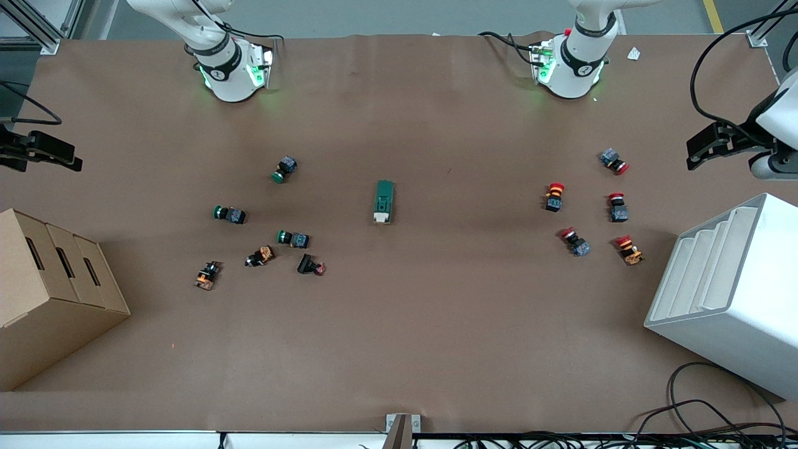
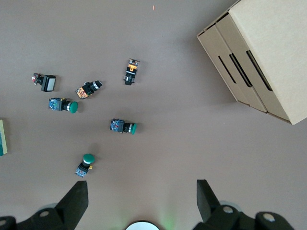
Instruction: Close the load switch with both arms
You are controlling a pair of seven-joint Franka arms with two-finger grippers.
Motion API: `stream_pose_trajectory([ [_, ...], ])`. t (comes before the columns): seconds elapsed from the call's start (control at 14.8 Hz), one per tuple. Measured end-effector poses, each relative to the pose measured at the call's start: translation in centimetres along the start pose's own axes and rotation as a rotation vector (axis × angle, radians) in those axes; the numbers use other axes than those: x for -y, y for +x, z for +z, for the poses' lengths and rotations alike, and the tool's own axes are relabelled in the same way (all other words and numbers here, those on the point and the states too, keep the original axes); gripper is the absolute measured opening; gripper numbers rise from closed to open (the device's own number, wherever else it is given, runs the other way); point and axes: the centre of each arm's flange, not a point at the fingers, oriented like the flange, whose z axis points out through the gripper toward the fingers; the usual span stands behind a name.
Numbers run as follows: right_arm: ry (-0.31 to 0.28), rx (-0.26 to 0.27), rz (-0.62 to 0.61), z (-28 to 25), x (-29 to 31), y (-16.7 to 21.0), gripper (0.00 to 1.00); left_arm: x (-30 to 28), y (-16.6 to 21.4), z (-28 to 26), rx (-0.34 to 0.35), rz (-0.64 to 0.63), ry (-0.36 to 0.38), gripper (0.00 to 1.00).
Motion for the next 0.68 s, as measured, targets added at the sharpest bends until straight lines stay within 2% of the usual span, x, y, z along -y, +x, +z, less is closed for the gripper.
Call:
stream_pose_trajectory([
  [0.34, 0.001, -0.035, -0.012, -2.7, 0.7, -2.3, 1.0, -2.1, -1.8, 0.2, 0.069, 0.035, -0.065, 1.0],
  [0.68, 0.0, -0.037, -0.018, -2.7, 0.9, -2.5, 1.0, -3.0, -3.4, 0.3, 0.041, 0.043, -0.077, 1.0],
])
